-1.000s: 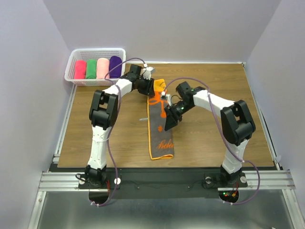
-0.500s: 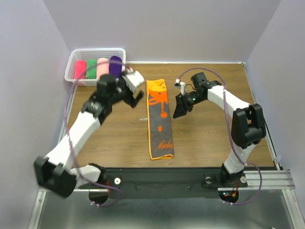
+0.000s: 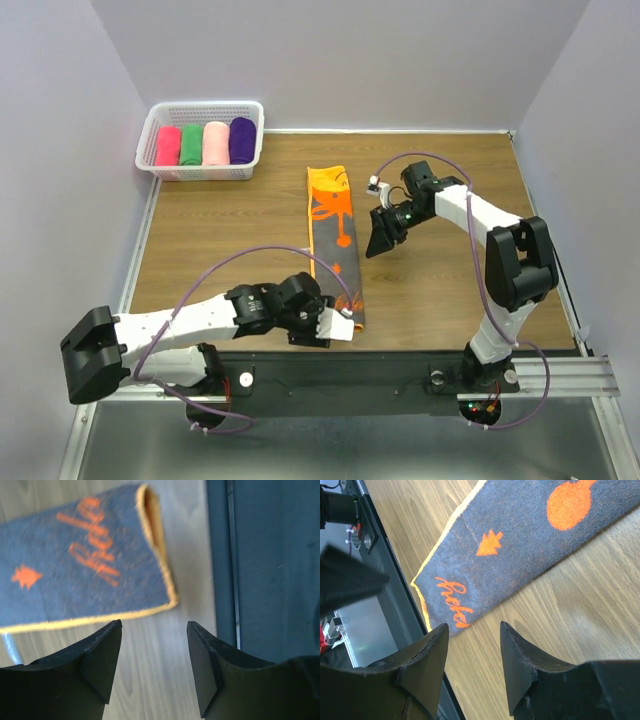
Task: Roll the towels
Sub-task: Fold the towel
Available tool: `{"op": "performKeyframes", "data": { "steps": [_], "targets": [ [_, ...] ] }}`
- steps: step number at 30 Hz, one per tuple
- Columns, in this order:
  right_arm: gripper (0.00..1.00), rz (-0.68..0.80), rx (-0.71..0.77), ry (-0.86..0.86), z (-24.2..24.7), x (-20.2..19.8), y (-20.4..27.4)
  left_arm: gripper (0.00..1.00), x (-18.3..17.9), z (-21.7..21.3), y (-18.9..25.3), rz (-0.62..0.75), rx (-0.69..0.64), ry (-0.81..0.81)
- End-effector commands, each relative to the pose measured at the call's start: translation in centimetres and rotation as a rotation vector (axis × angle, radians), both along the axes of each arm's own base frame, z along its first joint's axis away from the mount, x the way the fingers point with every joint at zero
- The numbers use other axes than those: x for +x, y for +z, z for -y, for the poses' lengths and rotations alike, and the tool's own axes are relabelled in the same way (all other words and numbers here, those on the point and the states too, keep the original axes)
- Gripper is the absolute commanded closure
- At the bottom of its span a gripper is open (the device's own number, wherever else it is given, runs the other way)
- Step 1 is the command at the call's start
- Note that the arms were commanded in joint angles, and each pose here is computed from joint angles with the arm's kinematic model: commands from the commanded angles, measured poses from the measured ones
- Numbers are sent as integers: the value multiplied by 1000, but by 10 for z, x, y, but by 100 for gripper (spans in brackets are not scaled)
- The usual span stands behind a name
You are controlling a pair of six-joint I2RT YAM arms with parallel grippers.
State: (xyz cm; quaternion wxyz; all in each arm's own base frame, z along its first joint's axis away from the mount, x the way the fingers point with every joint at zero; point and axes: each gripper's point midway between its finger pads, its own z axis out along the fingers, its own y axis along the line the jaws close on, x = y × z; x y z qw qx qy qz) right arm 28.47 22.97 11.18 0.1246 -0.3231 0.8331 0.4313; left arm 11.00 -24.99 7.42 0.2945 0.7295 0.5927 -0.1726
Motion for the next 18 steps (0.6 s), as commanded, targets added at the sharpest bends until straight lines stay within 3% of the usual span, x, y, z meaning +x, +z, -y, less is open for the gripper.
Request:
{"op": "performKeyframes", "data": {
  "steps": [1, 5, 14, 18],
  "targets": [
    [49, 19, 16, 6, -6, 10, 3, 34, -4, 23, 5, 31, -38, -33],
    [50, 0, 35, 11, -9, 9, 3, 43, 0, 33, -20, 35, 32, -36],
    [55, -123, 84, 72, -16, -35, -11, 47, -5, 50, -37, 19, 16, -58],
    [55, -135, 79, 78, -13, -43, -16, 63, -4, 43, -57, 16, 76, -47]
  ]
}}
